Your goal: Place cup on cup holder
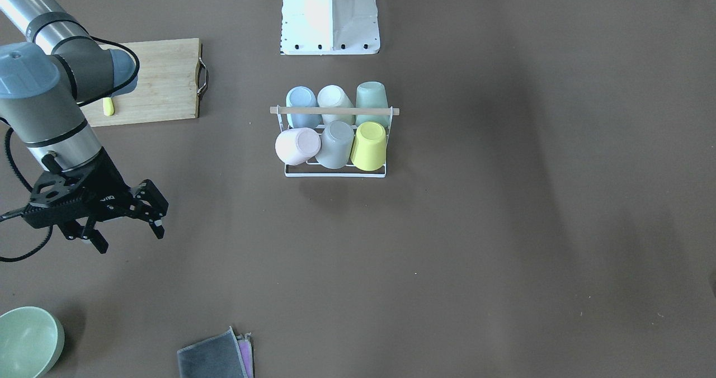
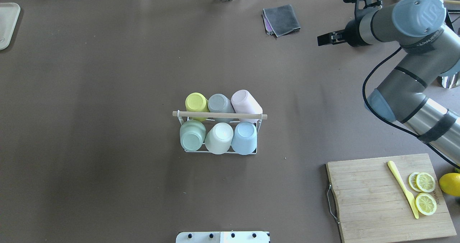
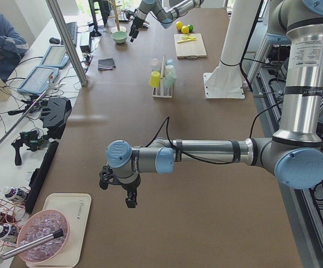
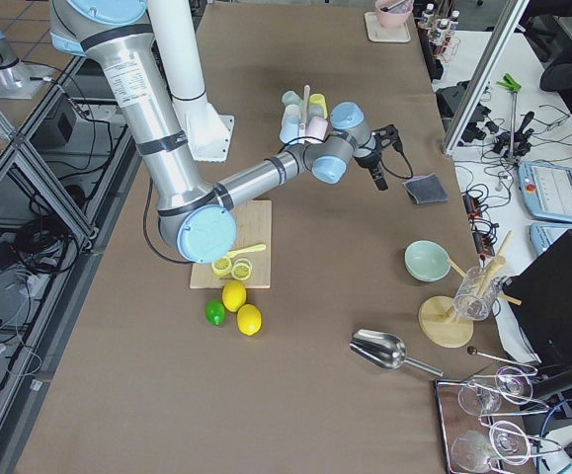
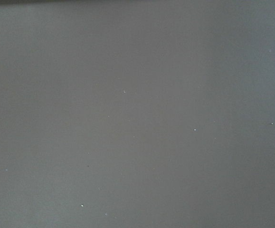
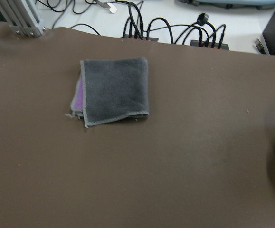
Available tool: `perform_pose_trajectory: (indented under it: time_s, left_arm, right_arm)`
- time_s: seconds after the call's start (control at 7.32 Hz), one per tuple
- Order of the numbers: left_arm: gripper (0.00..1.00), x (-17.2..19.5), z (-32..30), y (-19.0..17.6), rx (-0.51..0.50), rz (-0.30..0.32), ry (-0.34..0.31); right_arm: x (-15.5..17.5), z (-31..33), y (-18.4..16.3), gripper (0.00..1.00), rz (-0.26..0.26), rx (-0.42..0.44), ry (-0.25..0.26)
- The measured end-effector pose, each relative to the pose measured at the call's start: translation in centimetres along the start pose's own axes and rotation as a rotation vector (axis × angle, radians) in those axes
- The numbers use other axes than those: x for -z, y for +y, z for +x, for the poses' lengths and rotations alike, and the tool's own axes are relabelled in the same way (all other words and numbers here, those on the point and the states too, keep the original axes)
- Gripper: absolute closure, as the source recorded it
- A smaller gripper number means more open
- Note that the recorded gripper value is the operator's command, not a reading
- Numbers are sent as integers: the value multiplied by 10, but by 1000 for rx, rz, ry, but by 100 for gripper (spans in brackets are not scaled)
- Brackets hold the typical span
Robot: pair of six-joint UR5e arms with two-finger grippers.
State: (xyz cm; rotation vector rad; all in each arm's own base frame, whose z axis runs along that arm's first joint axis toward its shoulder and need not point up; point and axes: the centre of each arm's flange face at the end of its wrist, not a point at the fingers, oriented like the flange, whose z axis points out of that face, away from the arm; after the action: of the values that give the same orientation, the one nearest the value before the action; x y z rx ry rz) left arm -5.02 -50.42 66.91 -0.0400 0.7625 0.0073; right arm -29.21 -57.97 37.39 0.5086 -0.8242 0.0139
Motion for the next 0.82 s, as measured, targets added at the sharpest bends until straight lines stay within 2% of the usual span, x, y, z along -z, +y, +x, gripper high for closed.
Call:
perform_pose_trajectory:
  time_s: [0.41,0.68,0.82]
  left_arm:
    - [2,-1,-4,12,0,1,-13]
    - [2,3,-1,19,-7,10,-16]
    - [2,5,0,28,-9,13,-16]
  right_arm:
    - [68,63,58,0,-249,17,133]
    - [103,126,75,0,-409,-26,171]
    - [116,168,88,0,-469,-17,182]
